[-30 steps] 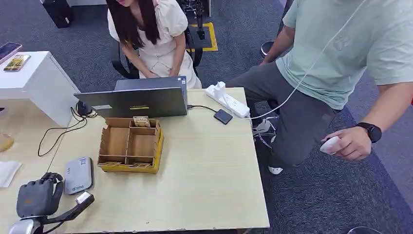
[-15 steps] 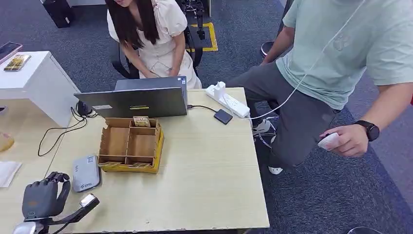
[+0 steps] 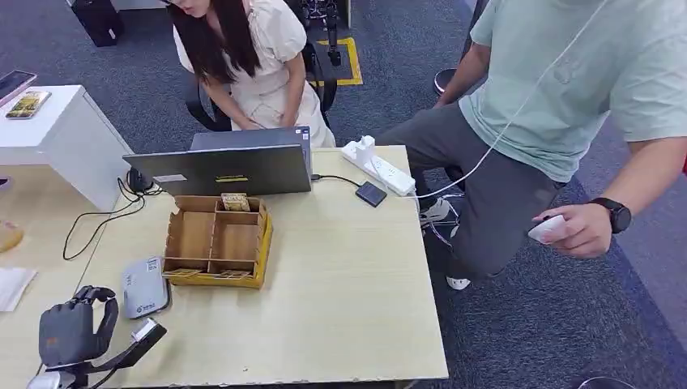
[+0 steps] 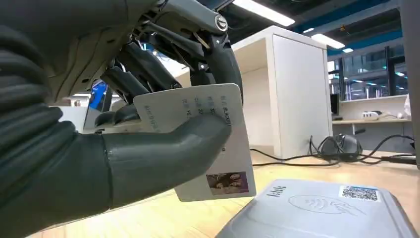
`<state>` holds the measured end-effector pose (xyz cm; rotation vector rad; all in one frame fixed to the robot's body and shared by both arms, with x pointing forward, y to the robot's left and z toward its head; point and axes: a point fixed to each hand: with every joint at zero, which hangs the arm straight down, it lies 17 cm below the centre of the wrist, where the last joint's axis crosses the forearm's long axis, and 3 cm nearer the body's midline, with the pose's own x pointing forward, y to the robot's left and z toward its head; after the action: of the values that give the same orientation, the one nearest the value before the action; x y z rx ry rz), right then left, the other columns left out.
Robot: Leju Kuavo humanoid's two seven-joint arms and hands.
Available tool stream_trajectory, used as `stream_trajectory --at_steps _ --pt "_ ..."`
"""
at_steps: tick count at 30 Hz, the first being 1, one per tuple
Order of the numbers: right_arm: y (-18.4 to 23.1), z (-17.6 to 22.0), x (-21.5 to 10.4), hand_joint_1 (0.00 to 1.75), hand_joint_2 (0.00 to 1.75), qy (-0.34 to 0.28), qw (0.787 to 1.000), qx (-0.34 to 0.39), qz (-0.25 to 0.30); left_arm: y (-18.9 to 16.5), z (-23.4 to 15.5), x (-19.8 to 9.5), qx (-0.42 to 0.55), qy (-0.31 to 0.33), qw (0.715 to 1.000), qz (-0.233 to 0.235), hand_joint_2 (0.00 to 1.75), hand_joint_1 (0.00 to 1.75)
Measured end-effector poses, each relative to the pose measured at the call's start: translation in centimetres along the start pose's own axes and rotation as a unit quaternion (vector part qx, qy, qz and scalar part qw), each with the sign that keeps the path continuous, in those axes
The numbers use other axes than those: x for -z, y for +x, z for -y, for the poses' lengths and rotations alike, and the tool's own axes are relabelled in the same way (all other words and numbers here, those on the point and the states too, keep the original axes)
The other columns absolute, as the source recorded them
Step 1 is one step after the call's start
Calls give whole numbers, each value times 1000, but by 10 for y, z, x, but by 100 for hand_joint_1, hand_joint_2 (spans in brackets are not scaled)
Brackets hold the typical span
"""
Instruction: Pass the card to the sensor for recognition and then transmit it.
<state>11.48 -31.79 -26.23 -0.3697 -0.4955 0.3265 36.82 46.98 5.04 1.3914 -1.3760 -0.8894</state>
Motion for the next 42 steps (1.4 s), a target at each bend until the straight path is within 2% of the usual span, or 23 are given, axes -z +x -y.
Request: stream_trajectory --at_steps 4,12,30,42 --pt "0 0 0 0 175 0 1000 -2 0 -2 -4 0 -31 16 999 -16 175 175" --pt "1 -2 0 0 175 2 1000 -5 2 -7 -4 0 -29 14 999 -30 175 175" --pt "2 -5 -1 0 175 5 1000 -8 4 13 -17 2 -47 39 998 8 175 175" --pt "3 -6 -1 0 175 5 1000 -7 3 25 -29 6 -57 58 997 11 175 175"
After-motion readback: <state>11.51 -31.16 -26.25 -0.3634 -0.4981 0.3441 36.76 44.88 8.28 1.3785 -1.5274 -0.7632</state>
